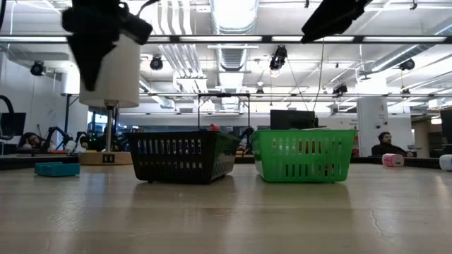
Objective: Pick & Place Office items
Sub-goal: Put the blue digital clock into the black basket
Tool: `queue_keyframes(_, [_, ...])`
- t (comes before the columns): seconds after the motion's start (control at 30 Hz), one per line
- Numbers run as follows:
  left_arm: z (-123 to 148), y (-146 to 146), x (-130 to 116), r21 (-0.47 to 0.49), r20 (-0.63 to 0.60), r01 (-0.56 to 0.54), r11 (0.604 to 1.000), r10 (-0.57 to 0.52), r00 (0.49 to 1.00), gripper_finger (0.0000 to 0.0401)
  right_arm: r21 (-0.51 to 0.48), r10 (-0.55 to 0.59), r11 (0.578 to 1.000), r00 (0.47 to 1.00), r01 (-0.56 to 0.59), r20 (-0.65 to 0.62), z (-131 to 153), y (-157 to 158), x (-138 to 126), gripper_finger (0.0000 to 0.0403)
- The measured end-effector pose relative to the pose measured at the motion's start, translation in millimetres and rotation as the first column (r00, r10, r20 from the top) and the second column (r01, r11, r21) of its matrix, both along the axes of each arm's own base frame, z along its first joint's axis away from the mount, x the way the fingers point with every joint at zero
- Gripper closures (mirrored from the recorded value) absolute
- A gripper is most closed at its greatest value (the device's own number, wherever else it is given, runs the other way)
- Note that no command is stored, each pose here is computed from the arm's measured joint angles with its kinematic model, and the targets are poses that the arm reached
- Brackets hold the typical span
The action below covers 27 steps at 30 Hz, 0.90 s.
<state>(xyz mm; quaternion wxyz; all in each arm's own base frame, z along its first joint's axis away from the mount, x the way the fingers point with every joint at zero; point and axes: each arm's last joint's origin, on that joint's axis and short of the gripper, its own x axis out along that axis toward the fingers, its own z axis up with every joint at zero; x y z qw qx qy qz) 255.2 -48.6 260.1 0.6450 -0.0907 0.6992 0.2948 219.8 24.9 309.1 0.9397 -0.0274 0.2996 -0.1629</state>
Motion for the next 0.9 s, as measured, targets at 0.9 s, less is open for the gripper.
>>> queue_keyframes(0.9, [-88.0, -16.3, -68.6, -0.051, -0.465, 0.501, 0.864, -0.464, 0.754, 0.0087, 0.072, -0.076, 0.994, 0.997, 0.078, -0.033, -23.8, -0.9, -2.0, 0.0109])
